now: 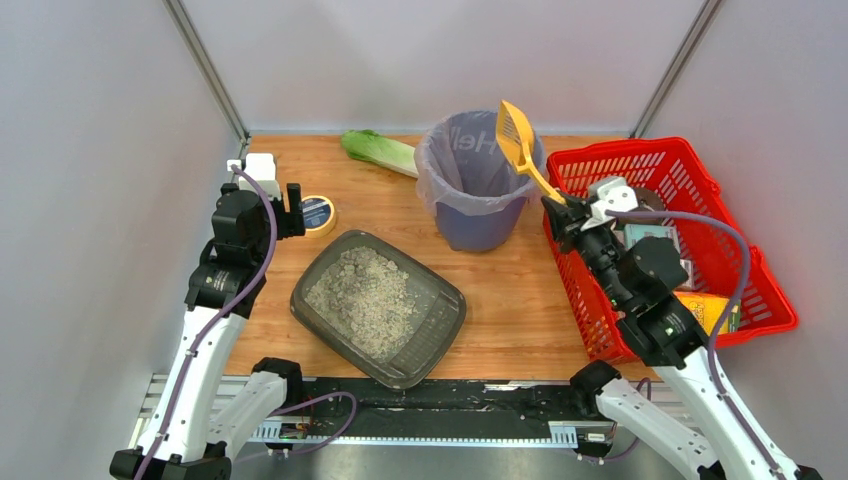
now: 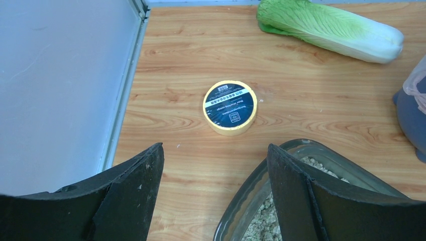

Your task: Clean the litter box

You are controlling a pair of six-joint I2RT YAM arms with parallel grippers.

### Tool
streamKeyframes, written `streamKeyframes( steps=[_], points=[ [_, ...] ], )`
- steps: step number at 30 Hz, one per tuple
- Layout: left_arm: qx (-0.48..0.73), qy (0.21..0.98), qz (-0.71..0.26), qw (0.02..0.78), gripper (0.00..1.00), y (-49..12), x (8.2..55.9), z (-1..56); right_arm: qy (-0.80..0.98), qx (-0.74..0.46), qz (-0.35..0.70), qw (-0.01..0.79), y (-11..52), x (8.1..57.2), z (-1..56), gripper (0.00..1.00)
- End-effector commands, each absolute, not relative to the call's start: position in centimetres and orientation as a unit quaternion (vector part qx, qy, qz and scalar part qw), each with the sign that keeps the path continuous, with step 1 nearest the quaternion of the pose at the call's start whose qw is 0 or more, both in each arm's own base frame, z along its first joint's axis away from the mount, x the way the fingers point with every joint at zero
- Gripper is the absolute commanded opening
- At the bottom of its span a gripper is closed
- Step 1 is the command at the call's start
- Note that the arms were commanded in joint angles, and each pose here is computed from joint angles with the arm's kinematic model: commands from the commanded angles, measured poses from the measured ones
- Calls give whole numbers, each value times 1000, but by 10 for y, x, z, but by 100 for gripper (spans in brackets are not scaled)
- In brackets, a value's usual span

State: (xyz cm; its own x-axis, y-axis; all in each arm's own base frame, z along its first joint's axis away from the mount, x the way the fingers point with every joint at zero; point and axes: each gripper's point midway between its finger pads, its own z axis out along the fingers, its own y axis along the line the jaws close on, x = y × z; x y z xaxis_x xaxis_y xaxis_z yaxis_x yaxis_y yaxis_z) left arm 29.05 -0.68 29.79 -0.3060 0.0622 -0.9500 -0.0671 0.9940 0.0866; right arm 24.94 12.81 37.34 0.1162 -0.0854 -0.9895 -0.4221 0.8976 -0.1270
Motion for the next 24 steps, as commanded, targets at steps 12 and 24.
streamKeyframes(
  steps=[12,24],
  points=[
    [-6,795,49,604,83,-8,292,307,698,-35,188,690,119,251,327,0],
    [-5,795,48,604,83,-8,293,307,656,-62,226,718,138,255,379,0]
  ],
)
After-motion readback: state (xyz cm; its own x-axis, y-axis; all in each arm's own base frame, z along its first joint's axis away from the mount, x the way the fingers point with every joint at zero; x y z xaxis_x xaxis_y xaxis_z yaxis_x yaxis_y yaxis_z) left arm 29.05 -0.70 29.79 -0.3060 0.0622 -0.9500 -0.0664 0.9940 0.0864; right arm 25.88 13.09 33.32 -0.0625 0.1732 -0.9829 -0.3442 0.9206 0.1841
